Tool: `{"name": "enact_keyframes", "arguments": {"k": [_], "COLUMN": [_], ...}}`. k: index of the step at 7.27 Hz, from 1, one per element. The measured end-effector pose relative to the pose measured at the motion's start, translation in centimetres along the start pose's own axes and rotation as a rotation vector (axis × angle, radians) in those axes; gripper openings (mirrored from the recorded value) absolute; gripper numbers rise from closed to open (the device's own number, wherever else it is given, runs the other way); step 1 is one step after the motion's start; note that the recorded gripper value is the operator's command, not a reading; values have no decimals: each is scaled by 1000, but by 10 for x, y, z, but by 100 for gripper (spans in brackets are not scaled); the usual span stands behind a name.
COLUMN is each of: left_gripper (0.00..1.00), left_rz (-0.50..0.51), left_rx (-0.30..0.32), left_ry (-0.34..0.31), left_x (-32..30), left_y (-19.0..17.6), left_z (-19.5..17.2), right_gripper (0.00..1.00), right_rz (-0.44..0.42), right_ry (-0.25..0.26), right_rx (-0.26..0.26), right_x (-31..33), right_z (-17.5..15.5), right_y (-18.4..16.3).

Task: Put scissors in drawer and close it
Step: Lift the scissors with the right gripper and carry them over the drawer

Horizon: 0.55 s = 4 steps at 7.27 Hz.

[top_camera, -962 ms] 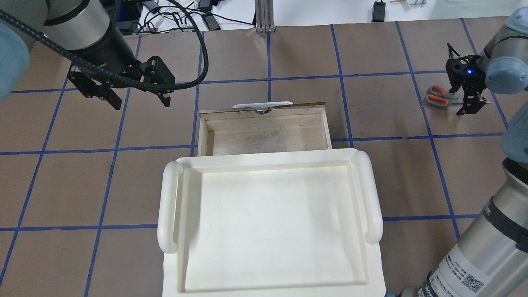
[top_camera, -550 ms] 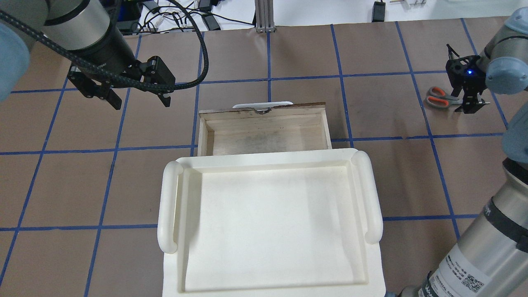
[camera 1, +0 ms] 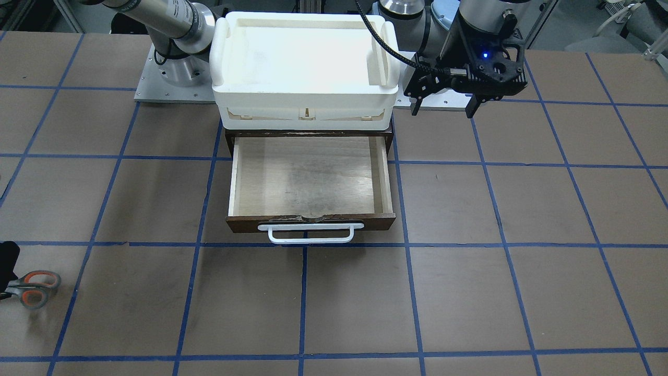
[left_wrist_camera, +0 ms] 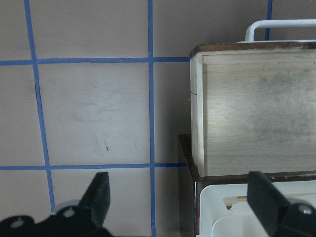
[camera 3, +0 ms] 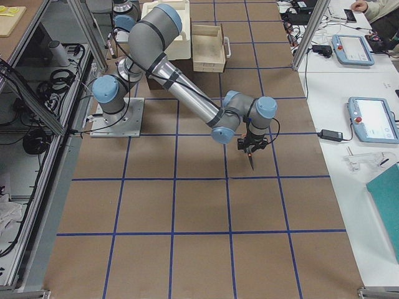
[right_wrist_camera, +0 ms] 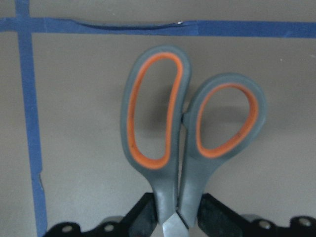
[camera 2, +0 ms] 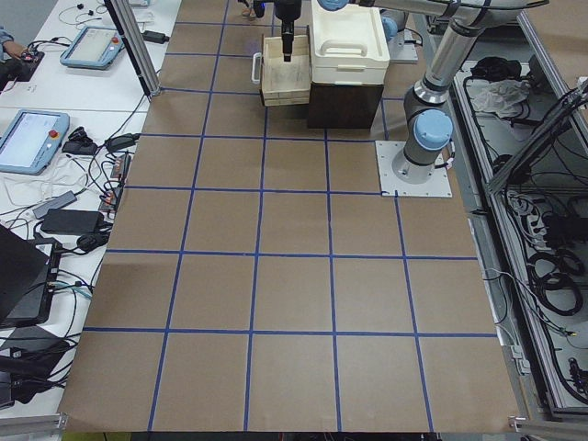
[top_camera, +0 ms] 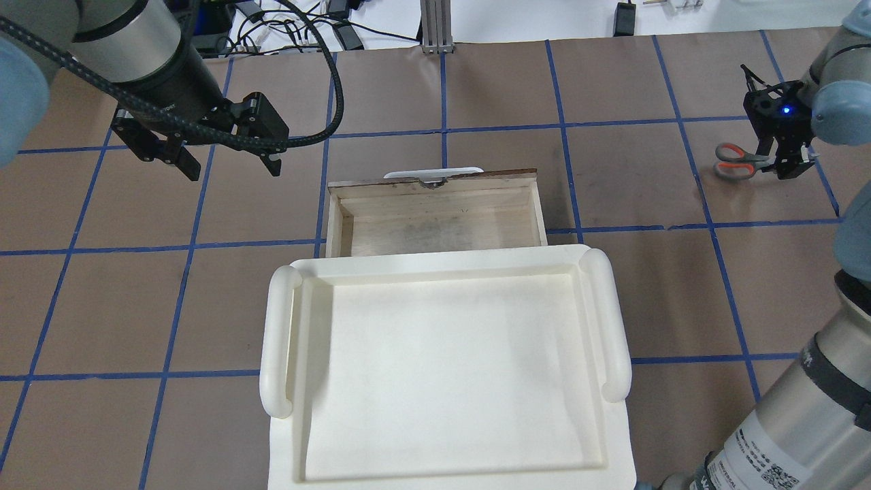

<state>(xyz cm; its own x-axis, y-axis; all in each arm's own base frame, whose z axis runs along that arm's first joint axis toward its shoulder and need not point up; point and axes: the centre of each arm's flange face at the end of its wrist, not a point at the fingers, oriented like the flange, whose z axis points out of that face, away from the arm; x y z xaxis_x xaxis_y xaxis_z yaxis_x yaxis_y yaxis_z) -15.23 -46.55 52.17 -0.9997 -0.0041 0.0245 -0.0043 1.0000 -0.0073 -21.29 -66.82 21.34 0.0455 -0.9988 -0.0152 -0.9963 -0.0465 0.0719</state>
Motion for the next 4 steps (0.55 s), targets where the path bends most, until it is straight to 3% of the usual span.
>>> {"name": "enact_keyframes", "arguments": {"k": [2, 4], "left_gripper": [100, 100], "left_rz": [0, 0], "left_rx": [0, 0], "left_ry": [0, 0], "left_x": [0, 0], "left_y": [0, 0], "left_z": [0, 0], "right_gripper": [0, 0], "right_rz": [-13, -16], "right_ry": [27, 17], "right_rx": [-6, 35], "right_x": [-3, -10], "right_z": [-46, -98], "right_y": [-19, -70]}}
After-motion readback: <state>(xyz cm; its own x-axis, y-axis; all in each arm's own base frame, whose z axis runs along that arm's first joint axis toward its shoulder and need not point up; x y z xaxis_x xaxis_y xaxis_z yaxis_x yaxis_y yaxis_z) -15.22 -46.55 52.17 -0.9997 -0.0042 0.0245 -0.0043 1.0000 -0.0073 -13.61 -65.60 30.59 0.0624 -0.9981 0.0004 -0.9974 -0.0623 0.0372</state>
